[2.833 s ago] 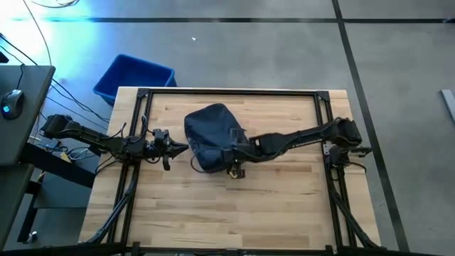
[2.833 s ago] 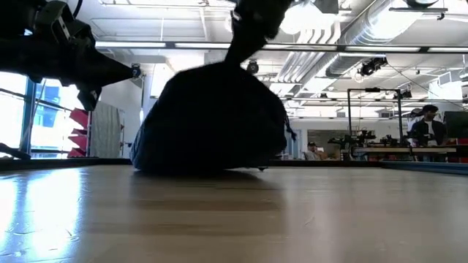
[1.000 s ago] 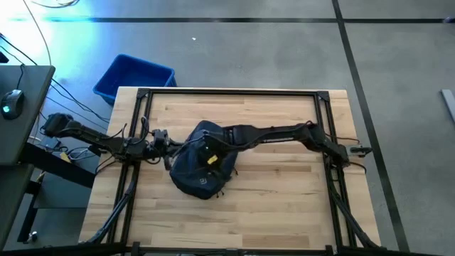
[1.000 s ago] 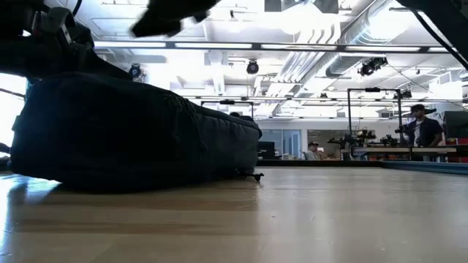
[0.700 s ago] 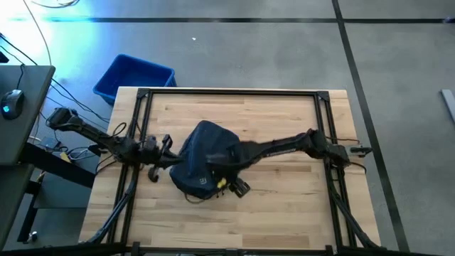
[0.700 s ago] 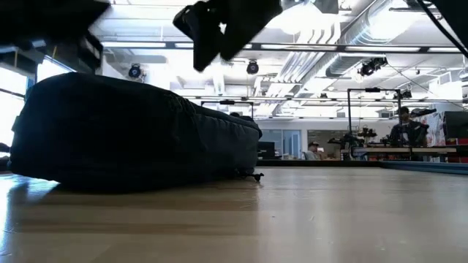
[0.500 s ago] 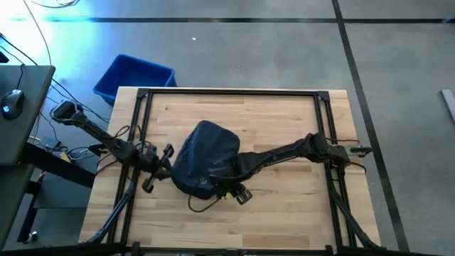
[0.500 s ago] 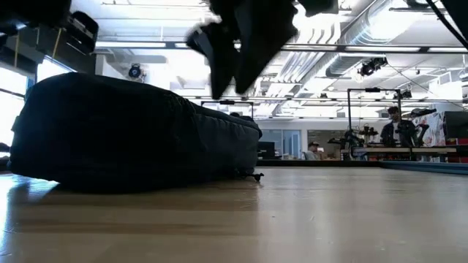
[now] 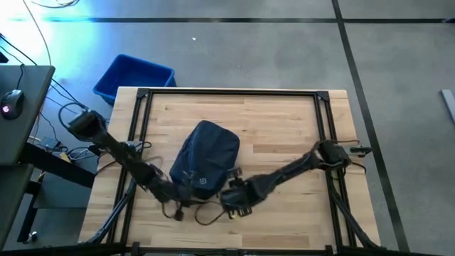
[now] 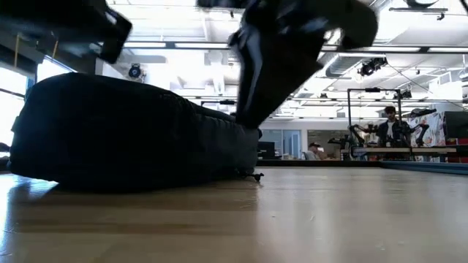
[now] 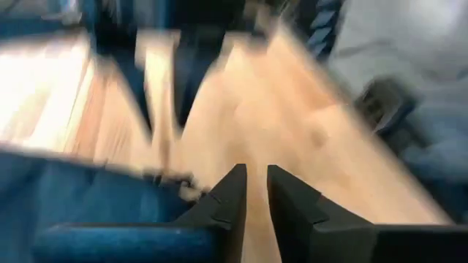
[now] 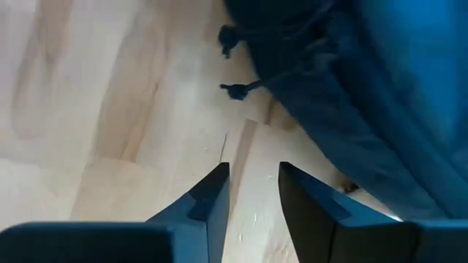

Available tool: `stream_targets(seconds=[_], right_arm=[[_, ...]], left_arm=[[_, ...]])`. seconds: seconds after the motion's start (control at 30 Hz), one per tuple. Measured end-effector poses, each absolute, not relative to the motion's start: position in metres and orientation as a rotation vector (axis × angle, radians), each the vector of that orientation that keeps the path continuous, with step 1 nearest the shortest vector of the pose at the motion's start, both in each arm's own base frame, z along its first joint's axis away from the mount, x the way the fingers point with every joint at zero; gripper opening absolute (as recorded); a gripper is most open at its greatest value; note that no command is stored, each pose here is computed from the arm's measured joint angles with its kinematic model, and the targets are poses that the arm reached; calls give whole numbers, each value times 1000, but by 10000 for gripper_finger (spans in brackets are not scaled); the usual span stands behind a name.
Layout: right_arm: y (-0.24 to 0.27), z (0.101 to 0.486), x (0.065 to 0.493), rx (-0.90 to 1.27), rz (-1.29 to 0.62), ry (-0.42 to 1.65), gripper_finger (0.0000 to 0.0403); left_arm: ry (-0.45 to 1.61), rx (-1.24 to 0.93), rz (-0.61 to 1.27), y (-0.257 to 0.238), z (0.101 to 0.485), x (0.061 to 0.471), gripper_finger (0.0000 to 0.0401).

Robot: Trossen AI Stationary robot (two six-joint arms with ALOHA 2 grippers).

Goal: Unpack backpack
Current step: Open the black backpack

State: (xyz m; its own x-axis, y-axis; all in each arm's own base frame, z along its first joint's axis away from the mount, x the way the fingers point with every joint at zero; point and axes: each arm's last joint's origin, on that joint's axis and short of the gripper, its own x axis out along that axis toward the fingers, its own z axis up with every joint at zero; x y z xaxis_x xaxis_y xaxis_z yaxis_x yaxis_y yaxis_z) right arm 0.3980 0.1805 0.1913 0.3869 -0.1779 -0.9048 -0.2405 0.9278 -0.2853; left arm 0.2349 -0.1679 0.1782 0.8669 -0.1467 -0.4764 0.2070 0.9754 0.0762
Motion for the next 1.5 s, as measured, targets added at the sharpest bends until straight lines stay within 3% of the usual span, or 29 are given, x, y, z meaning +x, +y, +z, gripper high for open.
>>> stream_targets(seconds=[0.3, 0.53, 0.87, 1.0, 1.17, 1.5], right_arm=[[184, 174, 377, -183, -25, 796, 94], [180, 170, 378, -167, -31, 774, 94], [179, 170, 379, -84, -67, 772, 94], [174, 169, 380, -30, -106, 782, 94], [171, 168, 381, -23, -115, 784, 102], [177, 157, 394, -8, -79, 696, 135]], left_arm=[[711, 326, -88, -200, 184, 276, 111], [933, 527, 16, -204, 183, 292, 138], [896, 630, 114, -221, 198, 311, 141], [1013, 536, 132, -206, 195, 310, 141], [1162, 595, 95, -195, 191, 304, 140], [1145, 542, 219, -194, 191, 300, 140]])
